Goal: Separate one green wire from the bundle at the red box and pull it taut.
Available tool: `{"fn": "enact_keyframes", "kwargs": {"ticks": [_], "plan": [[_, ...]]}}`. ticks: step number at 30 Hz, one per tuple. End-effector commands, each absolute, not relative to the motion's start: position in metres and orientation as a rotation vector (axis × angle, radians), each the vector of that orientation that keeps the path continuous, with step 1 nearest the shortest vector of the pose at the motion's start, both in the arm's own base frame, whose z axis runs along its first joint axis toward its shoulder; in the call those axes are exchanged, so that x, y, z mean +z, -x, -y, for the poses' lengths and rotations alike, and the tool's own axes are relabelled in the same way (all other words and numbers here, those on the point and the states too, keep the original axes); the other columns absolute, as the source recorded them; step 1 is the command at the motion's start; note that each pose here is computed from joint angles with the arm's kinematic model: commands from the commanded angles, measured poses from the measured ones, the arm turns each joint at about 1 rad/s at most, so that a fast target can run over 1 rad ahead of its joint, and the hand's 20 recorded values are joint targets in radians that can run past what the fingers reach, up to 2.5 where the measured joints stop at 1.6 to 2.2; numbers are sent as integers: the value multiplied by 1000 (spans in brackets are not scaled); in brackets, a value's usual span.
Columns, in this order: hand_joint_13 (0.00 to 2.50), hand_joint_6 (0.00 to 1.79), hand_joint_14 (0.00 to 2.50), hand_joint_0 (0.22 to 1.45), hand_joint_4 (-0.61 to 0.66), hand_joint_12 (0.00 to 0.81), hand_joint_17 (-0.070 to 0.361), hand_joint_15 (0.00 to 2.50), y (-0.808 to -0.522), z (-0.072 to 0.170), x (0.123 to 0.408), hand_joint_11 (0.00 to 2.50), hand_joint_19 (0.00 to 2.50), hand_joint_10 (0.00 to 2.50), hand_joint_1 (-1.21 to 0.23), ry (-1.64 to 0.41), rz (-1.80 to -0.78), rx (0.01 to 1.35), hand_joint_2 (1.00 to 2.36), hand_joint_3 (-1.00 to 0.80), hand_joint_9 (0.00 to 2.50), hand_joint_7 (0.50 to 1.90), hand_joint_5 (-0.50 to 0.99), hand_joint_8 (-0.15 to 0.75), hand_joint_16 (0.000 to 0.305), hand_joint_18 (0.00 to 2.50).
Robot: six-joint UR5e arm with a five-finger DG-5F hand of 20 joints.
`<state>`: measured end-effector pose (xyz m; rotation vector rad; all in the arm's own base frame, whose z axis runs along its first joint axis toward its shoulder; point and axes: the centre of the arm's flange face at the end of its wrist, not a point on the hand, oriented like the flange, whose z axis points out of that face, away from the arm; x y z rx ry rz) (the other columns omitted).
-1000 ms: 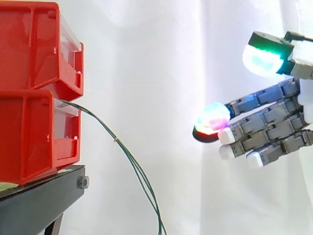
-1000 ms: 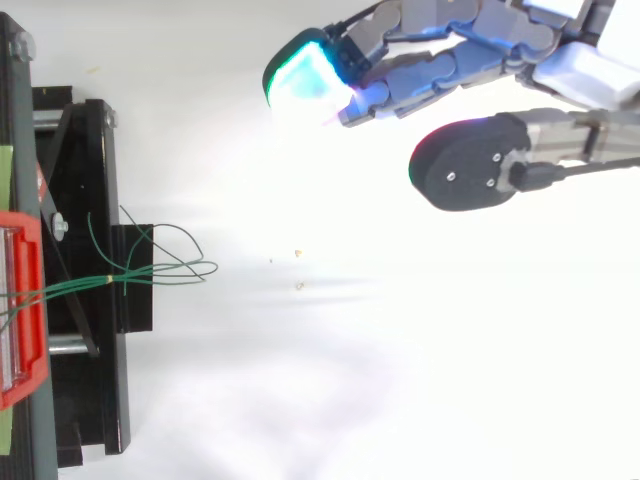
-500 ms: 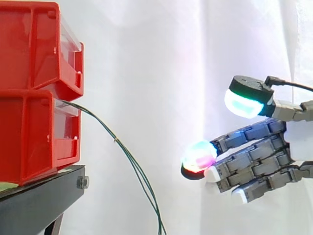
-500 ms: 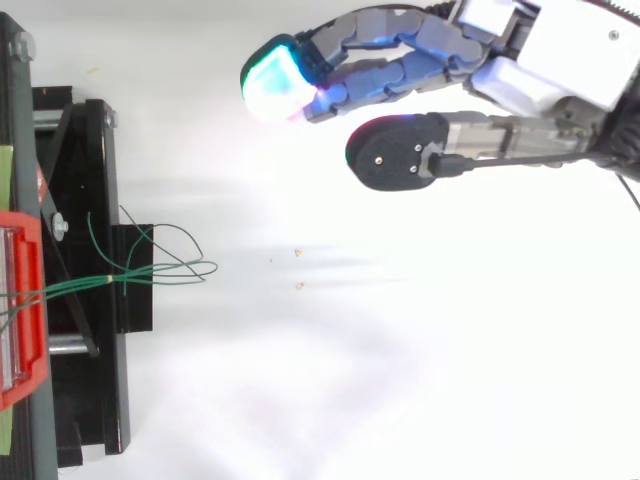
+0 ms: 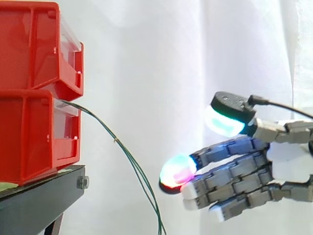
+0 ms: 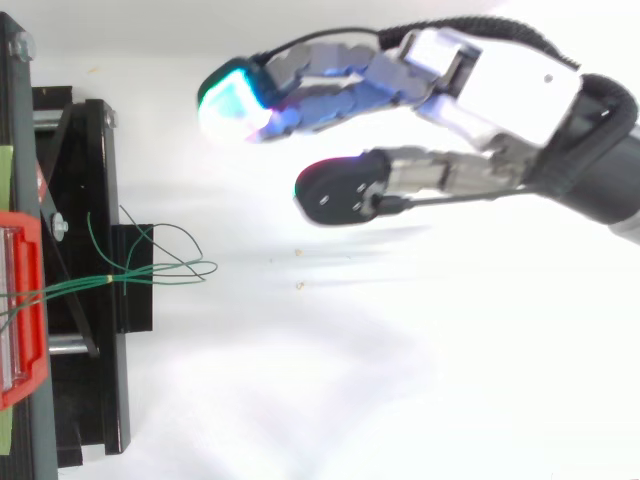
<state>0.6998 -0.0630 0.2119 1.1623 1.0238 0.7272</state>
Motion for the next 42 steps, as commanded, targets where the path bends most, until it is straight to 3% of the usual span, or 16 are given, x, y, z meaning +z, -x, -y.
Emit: {"fn": "enact_keyframes", "kwargs": {"ticks": [1,9,24,38,42], "plan": [[563,502,5,561,293,325,106,135,-720,53,203,100,311,3,-469,-1152,-1014,757,1005,-445,674,687,-186,290,47,589],[577,502,6,562,294,333,107,147,-767,26,190,108,319,5,-468,-1109,-1057,848,1005,-444,684,688,-185,290,48,585],[600,502,6,564,305,345,109,158,-772,6,188,108,338,4,-468,-1135,-1041,935,1005,-446,699,710,-178,290,49,581],[696,504,9,588,318,349,107,220,-775,5,193,224,385,9,-573,-1129,-1032,946,1005,-443,801,1083,-115,294,48,612],[700,504,9,596,305,347,107,222,-776,5,193,237,400,9,-599,-1130,-1030,948,1007,-438,808,1127,-111,295,47,615]]}}
